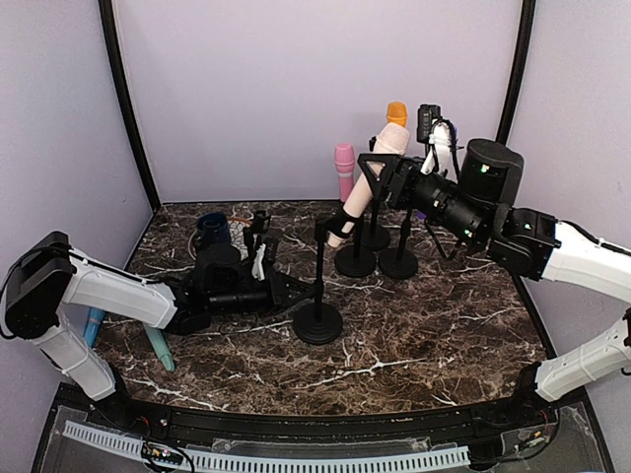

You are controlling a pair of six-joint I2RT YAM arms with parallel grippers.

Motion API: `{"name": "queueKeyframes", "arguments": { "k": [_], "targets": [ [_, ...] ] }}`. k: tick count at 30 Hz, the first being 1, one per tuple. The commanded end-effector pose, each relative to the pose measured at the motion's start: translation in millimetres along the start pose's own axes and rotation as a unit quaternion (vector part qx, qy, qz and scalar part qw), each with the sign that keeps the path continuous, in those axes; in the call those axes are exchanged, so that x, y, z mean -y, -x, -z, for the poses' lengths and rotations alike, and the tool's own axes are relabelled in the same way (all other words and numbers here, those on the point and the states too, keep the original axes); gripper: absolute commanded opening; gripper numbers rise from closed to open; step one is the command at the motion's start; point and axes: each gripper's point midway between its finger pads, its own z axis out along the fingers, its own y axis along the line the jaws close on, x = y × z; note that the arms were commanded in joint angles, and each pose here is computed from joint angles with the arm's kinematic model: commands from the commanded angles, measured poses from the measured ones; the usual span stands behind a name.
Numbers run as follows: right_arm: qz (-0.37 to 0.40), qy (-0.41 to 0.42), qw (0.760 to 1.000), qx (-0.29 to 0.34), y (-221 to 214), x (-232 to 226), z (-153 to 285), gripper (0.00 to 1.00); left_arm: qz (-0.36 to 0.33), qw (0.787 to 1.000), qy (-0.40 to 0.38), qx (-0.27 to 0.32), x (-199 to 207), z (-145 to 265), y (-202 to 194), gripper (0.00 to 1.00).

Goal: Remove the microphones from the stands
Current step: Unscrew the knob on the microphone stand.

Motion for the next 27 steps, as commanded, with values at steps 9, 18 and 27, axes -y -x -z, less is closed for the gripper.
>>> {"name": "queueKeyframes", "arguments": {
  "k": [9,18,27],
  "targets": [
    [-0.009,-0.010,1.000,0.011,6.1,2.2,4.4,0.64,0.108,0.993,-0.030,-0.043,-10.3,-1.8,-29.3,0.00],
    [-0.009,-0.016,1.000,0.011,6.4,4.8,5.6,0.64,0.148,0.986,-0.058,-0.047,-18.2,-4.7,-39.4,0.00],
    [-0.009,-0.021,1.000,0.015,9.8,7.0,9.2,0.64,0.075,0.997,0.002,-0.034,-25.5,0.3,-29.9,0.11]
  ]
}}
